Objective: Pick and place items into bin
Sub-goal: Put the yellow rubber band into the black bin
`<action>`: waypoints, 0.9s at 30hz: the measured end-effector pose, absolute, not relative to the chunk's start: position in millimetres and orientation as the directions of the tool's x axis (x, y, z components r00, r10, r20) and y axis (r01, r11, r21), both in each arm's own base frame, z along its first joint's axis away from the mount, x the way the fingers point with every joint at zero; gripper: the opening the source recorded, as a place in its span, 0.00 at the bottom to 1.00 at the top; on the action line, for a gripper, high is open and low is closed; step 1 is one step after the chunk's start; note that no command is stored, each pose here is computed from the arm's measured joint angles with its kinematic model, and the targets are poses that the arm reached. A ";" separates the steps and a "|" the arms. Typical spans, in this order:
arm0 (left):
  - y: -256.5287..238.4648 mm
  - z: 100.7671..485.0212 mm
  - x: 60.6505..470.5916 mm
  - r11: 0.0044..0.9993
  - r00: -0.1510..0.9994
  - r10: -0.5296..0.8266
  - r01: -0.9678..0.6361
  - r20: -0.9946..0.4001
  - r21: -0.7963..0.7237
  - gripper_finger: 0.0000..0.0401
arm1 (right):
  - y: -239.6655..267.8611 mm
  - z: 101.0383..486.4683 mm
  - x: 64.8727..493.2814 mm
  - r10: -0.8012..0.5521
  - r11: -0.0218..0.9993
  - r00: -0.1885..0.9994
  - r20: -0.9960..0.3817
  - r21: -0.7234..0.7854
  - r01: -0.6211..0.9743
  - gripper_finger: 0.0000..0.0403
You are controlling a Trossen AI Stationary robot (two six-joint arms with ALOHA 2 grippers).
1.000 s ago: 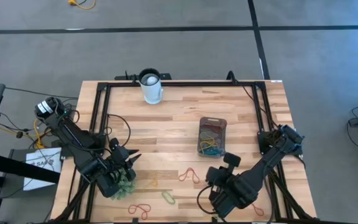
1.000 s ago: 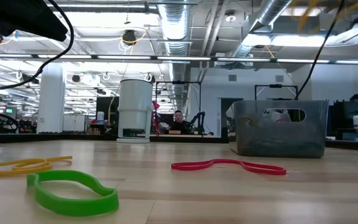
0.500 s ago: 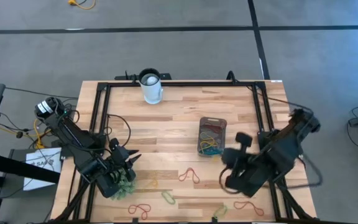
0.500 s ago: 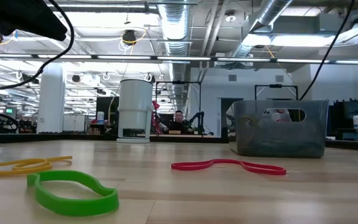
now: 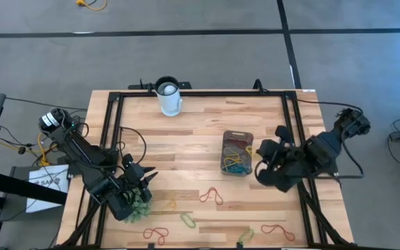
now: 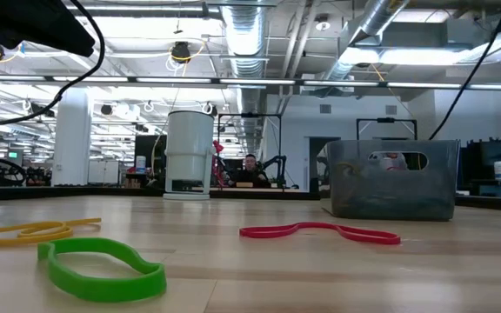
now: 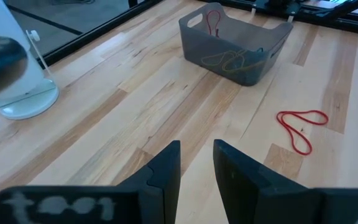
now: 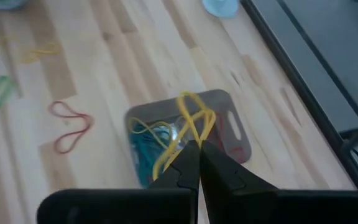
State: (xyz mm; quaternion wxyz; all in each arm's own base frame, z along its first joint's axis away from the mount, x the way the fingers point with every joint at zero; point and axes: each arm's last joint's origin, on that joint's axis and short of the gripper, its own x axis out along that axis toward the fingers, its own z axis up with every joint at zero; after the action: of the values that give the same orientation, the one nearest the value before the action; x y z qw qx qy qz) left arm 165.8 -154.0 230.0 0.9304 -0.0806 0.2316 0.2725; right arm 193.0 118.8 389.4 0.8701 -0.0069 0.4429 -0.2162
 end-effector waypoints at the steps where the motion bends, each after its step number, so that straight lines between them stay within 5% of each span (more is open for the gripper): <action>1: -154.0 230.0 165.8 0.838 0.744 0.470 -0.544 -0.475 -0.024 0.22 | 115.2 385.1 193.4 -0.390 0.901 0.507 -0.769 -0.205 0.382 0.00; 8: -153.9 230.0 165.9 0.838 0.744 0.470 -0.545 -0.474 -0.023 0.22 | 95.6 352.4 197.8 -0.416 0.879 0.470 -0.778 -0.211 0.427 0.00; 27: -153.8 230.1 165.9 0.839 0.745 0.472 -0.543 -0.471 -0.018 0.22 | 44.2 240.6 230.5 -0.227 0.907 0.364 -0.903 -0.060 0.416 0.00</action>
State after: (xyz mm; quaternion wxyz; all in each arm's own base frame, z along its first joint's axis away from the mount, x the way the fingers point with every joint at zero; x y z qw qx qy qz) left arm 165.9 -153.8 230.1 0.9308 -0.0773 0.2306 0.2727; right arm 230.5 44.2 240.6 0.8210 0.0896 0.5287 -0.1959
